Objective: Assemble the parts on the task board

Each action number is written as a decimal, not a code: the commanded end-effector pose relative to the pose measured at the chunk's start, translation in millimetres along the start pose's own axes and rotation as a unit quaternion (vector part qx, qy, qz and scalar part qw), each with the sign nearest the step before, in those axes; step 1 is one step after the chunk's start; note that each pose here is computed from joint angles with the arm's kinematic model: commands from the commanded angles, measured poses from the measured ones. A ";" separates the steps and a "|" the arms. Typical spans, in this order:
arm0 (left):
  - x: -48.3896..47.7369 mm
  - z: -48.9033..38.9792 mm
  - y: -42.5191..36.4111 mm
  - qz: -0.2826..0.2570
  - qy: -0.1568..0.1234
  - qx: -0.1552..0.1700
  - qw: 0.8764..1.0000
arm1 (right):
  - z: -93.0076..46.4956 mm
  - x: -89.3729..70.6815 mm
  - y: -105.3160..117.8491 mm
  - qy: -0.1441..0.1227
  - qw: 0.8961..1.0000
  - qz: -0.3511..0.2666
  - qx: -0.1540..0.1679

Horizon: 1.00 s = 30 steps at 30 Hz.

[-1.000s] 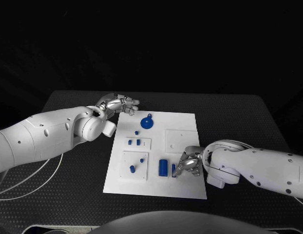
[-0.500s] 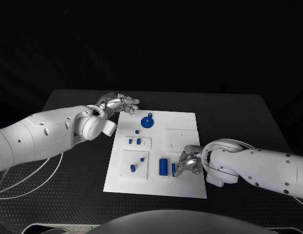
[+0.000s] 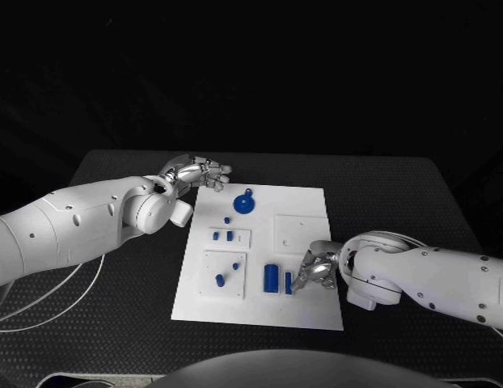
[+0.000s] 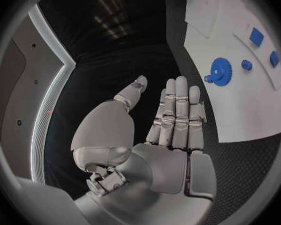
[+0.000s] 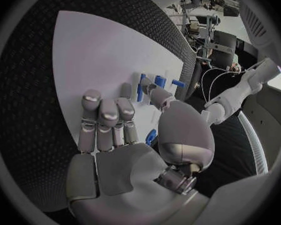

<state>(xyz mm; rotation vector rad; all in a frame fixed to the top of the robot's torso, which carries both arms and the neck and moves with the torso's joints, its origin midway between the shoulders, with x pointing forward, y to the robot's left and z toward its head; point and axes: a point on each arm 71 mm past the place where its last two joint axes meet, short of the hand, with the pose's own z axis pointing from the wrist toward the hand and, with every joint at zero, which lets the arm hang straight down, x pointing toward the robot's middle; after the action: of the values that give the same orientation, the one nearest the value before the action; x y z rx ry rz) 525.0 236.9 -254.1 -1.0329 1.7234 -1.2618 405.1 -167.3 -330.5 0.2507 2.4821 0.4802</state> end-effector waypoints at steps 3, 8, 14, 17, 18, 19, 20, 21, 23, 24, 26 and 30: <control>2.9 2.2 -2.6 -0.002 0.005 0.009 1.000 | -6.1 -9.6 -9.4 -0.011 0.998 0.055 -0.007; 5.0 4.1 -3.4 -0.001 0.005 0.013 1.000 | -16.7 -41.7 -5.1 -0.054 0.991 0.107 -0.053; 1.1 6.7 -3.0 -0.004 -0.004 0.014 1.000 | -22.5 -97.0 -6.2 -0.116 0.961 0.204 -0.145; -3.2 7.8 -2.3 -0.012 -0.012 0.011 1.000 | -18.4 -123.0 -12.3 -0.139 0.944 0.248 -0.167; -4.3 10.0 -2.6 -0.039 -0.019 0.003 0.999 | -15.8 -134.2 -17.0 -0.146 0.941 0.255 -0.169; -5.5 12.5 -4.3 -0.065 -0.027 -0.003 0.998 | -13.9 -144.5 -18.5 -0.153 0.939 0.254 -0.177; -6.0 13.3 -5.2 -0.071 -0.030 -0.003 0.997 | -13.1 -147.7 -19.0 -0.156 0.938 0.254 -0.179; -7.2 14.5 -6.9 -0.077 -0.032 -0.003 0.997 | -10.9 -155.0 -21.1 -0.166 0.935 0.256 -0.182; -11.9 18.1 -12.3 -0.065 -0.035 0.006 0.997 | -6.8 -168.1 -22.4 -0.179 0.923 0.277 -0.198; -13.1 18.8 -13.4 -0.064 -0.037 0.007 0.997 | -6.3 -169.9 -22.2 -0.181 0.921 0.281 -0.201; -21.2 19.8 -17.1 -0.060 -0.047 0.015 0.997 | -4.1 -180.2 -17.5 -0.194 0.909 0.297 -0.219; -29.7 20.2 -23.0 -0.045 -0.051 0.030 0.997 | 0.3 -191.5 -11.4 -0.204 0.894 0.316 -0.244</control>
<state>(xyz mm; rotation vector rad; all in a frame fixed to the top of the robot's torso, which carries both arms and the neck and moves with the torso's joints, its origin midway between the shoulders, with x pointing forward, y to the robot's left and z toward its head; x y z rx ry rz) 557.2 253.8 -237.4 -1.1439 1.5912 -1.2444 556.8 -234.2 -239.6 0.8341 1.8210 1.0128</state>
